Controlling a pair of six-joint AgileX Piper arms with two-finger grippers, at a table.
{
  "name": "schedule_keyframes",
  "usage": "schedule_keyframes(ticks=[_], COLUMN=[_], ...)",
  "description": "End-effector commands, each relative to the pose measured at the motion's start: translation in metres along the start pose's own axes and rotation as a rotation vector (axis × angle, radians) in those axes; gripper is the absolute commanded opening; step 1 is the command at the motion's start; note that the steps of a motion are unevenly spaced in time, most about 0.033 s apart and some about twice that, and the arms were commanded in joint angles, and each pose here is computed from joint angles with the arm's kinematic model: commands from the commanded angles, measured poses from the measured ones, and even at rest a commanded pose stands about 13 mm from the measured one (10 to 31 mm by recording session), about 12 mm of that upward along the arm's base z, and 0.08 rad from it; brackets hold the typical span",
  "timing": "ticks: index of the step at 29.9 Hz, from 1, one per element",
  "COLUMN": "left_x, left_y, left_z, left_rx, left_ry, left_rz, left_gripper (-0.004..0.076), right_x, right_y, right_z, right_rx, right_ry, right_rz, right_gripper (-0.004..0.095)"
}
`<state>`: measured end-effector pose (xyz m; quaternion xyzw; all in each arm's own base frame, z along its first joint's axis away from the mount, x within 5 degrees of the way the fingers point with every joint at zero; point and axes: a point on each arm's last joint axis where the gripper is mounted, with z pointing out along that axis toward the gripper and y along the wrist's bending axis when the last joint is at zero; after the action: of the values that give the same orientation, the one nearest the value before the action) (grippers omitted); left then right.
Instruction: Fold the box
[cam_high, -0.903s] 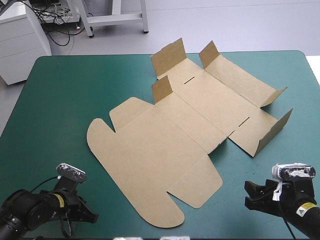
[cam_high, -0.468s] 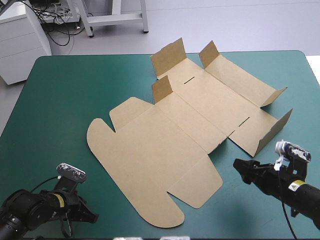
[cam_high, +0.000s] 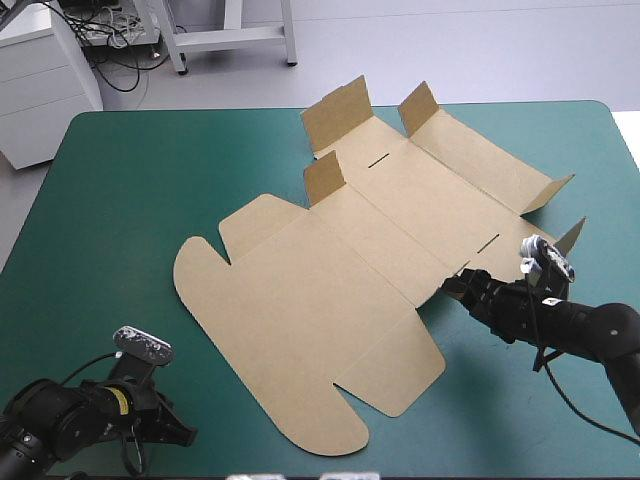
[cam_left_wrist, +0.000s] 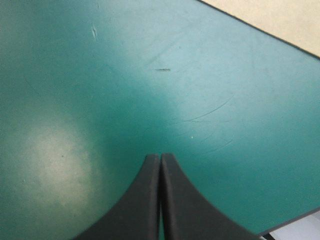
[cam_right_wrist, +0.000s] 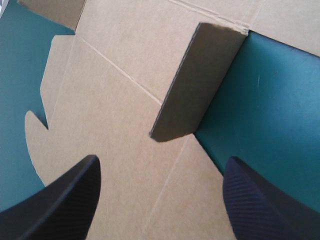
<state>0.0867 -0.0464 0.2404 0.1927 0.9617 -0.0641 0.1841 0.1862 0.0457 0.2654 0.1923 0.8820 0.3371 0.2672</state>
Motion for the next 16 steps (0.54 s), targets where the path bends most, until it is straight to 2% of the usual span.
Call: schedule_keyframes(ticks=[1,6,9,16], left_x=[-0.006,-0.006,-0.006,-0.006], left_y=[-0.002,-0.002,-0.002,-0.002], left_z=[-0.005,-0.005,-0.005,-0.005], left_rx=[0.011,0.011,0.011,0.011], left_ry=[-0.046,-0.046,-0.046,-0.046], left_rz=[-0.007,-0.007,-0.007,-0.007], left_gripper=[-0.0032,-0.0032,-0.0032,-0.0032], right_x=[-0.017,-0.025,-0.029,-0.036], right_y=[0.006,0.004,0.003,-0.002], right_z=[0.011,0.032,0.042,0.06], right_rx=[-0.05,-0.097,-0.118,-0.104], right_ry=[-0.05,-0.016,0.0,0.054], right_rz=[0.047,0.111,0.108,0.126], right_gripper=[0.0644,0.0644,0.0644,0.0644])
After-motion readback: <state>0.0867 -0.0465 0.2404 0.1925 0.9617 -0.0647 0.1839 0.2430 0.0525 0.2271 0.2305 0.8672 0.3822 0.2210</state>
